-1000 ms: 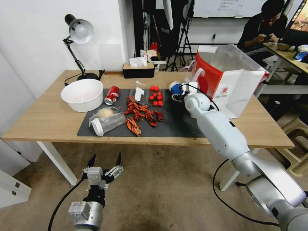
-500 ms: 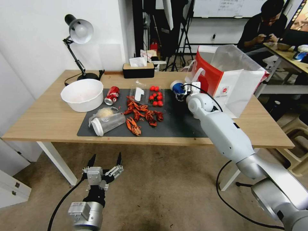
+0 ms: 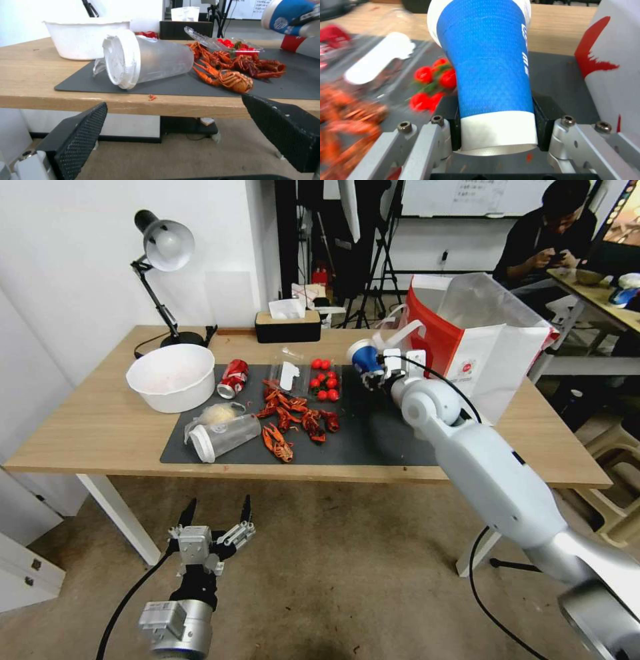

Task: Pick up the trash from the table and place it into the takeout bag.

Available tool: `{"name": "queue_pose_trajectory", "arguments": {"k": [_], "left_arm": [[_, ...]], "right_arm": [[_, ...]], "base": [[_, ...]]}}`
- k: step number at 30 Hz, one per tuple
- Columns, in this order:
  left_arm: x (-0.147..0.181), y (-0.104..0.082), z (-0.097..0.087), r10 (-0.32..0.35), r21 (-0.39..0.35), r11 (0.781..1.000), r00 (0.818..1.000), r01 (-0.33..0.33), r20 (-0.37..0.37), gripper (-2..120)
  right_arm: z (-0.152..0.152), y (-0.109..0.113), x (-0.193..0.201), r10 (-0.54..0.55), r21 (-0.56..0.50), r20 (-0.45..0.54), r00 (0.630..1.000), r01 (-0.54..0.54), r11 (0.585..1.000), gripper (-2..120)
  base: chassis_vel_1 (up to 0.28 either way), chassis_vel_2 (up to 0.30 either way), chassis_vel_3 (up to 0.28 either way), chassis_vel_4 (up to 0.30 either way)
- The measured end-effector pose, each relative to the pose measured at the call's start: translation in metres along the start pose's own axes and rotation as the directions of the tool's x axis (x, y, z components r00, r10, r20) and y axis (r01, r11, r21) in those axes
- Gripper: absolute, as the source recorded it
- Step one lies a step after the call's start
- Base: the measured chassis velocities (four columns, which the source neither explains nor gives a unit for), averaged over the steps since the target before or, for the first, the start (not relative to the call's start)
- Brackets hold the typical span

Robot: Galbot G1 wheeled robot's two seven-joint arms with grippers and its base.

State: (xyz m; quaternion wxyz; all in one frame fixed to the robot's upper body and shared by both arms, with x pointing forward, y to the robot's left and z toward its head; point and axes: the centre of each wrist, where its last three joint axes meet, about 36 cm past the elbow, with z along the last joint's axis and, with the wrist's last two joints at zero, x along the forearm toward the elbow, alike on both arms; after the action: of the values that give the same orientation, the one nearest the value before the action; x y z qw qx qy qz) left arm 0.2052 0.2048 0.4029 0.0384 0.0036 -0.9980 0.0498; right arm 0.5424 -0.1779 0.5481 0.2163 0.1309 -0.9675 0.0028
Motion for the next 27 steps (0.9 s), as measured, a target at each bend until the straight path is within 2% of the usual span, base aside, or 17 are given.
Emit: {"name": "queue_pose_trajectory", "arguments": {"k": [2, 4, 6, 9, 10, 13, 14, 17, 18, 22, 25, 26, 27], "left_arm": [[0.001, 0.0, 0.0, 0.0, 0.0, 1.0, 1.0, 0.0, 0.0, 100], [0.003, -0.001, 0.001, -0.003, -0.001, 1.0, 1.0, 0.003, -0.001, 100], [0.003, -0.001, 0.001, -0.005, -0.001, 1.0, 1.0, 0.005, 0.0, 100], [0.004, -0.002, 0.002, -0.009, 0.0, 1.0, 1.0, 0.009, -0.001, 100], [0.004, -0.002, 0.002, -0.009, 0.0, 1.0, 1.0, 0.009, -0.001, 100], [0.002, -0.003, 0.003, -0.008, 0.002, 1.0, 1.0, 0.008, 0.0, 100], [0.002, -0.003, 0.003, -0.008, 0.002, 1.0, 1.0, 0.008, 0.0, 100], [0.001, -0.004, 0.004, -0.005, 0.003, 1.0, 1.0, 0.005, 0.0, 100], [0.001, -0.004, 0.004, -0.005, 0.003, 1.0, 1.0, 0.005, 0.0, 100], [0.0, -0.005, 0.004, -0.006, 0.004, 1.0, 1.0, 0.006, 0.0, 100], [0.001, -0.005, 0.004, -0.008, 0.006, 1.0, 1.0, 0.008, -0.003, 100], [0.001, -0.005, 0.004, -0.008, 0.006, 1.0, 1.0, 0.008, -0.003, 100], [0.001, -0.006, 0.004, -0.008, 0.007, 1.0, 1.0, 0.008, -0.004, 100]], "right_arm": [[0.001, 0.002, 0.009, -0.008, 0.002, 0.006, 1.0, 0.008, 1.0, 37], [0.0, 0.004, 0.04, -0.039, 0.004, 0.03, 0.999, 0.038, 0.999, 37], [-0.001, 0.004, 0.052, -0.052, 0.005, 0.042, 0.998, 0.052, 0.999, 37], [-0.011, -0.006, 0.088, -0.062, 0.006, 0.11, 0.992, 0.062, 0.998, 37], [-0.011, -0.006, 0.088, -0.062, 0.006, 0.11, 0.992, 0.062, 0.998, 37], [-0.029, -0.021, 0.11, -0.047, 0.009, 0.216, 0.975, 0.047, 0.999, 37], [-0.029, -0.021, 0.11, -0.047, 0.009, 0.216, 0.975, 0.047, 0.999, 37], [-0.057, -0.035, 0.129, -0.028, 0.009, 0.328, 0.944, 0.026, 1.0, 37], [-0.057, -0.035, 0.129, -0.028, 0.009, 0.328, 0.944, 0.026, 1.0, 37], [-0.074, -0.042, 0.135, 0.0, 0.002, 0.374, 0.927, -0.001, 1.0, 37], [-0.115, -0.063, 0.137, 0.123, -0.04, 0.431, 0.894, -0.117, 0.992, 37], [-0.115, -0.063, 0.137, 0.123, -0.04, 0.431, 0.894, -0.117, 0.992, 37], [-0.128, -0.068, 0.137, 0.171, -0.065, 0.427, 0.888, -0.158, 0.985, 37]], "base": [[0.0, 0.0, 0.0, 0.0], [0.0, 0.0, 0.0, 0.0], [0.0, 0.0, 0.0, 0.0], [0.0, 0.0, 0.0, 0.0], [0.0, 0.0, 0.0, 0.0], [0.0, 0.0, 0.0, 0.0], [0.0, 0.0, 0.0, 0.0], [0.0, 0.0, 0.0, 0.0], [0.0, 0.0, 0.0, 0.0], [0.0, 0.0, 0.0, 0.0], [0.0, 0.0, 0.0, 0.0], [0.0, 0.0, 0.0, 0.0], [0.0, 0.0, 0.0, 0.0]]}}
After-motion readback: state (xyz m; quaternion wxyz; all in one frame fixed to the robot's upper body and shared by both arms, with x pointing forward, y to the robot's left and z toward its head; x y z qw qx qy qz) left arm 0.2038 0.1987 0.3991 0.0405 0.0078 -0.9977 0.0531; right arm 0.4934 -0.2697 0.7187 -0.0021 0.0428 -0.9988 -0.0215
